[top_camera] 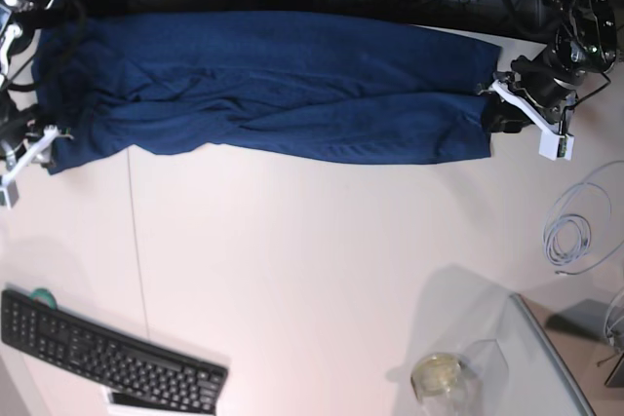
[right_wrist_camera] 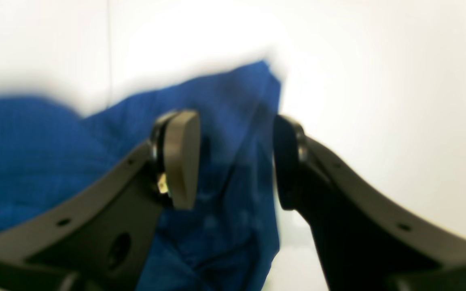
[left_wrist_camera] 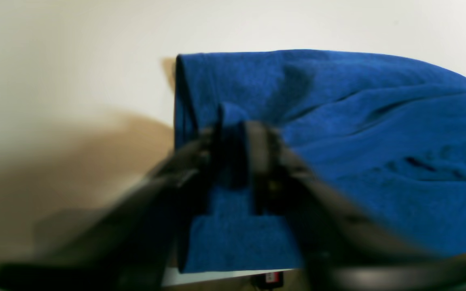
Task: Layout the t-shirt on the table in an organized manner, then fold the t-shirt properly
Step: 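Release the hem and move both grippers to the folded shirt's corners, then grasp the folded shirt's corners with both grippers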
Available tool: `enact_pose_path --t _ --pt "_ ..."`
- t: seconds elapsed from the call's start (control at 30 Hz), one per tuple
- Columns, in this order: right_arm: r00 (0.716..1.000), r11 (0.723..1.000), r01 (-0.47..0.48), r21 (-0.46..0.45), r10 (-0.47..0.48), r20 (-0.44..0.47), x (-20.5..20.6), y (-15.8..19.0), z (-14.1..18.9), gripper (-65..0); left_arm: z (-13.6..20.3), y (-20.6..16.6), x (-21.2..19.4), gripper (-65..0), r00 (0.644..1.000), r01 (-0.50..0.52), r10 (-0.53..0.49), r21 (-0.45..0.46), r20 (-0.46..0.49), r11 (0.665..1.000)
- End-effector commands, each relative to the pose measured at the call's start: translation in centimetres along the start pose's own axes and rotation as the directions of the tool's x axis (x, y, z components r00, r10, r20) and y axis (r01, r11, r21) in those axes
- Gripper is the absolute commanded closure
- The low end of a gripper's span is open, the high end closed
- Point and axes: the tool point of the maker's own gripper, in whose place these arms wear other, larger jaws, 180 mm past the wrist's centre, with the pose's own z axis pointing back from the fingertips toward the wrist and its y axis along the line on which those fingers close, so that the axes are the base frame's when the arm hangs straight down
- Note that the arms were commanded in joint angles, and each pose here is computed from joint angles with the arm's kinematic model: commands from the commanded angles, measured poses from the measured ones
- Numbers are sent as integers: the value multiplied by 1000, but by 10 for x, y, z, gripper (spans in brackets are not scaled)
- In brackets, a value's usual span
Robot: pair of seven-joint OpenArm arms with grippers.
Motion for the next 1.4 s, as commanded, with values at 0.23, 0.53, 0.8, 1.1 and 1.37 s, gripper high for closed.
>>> enact_pose_path --t 0.23,0.53,0.8,1.1,1.37 --pt "996 995 85 46 -85 -20 25 -19 -40 -281 14 -13 21 -484 991 -40 38 9 125 999" --pt "987 987 162 12 -162 -10 17 -17 -59 -278 -25 -20 -20 -97 997 77 -78 60 27 995" --pt "986 986 169 17 -168 -14 15 -13 -61 -257 -32 -9 -43 0 997 63 -60 78 -37 995" --pt "971 973 232 1 -231 -59 5 -15 -72 -39 -42 4 -68 0 994 21 -11 88 -108 996" --pt "958 958 283 -46 -285 -37 12 -25 -71 -6 -37 13 -70 0 992 36 -24 101 -122 994"
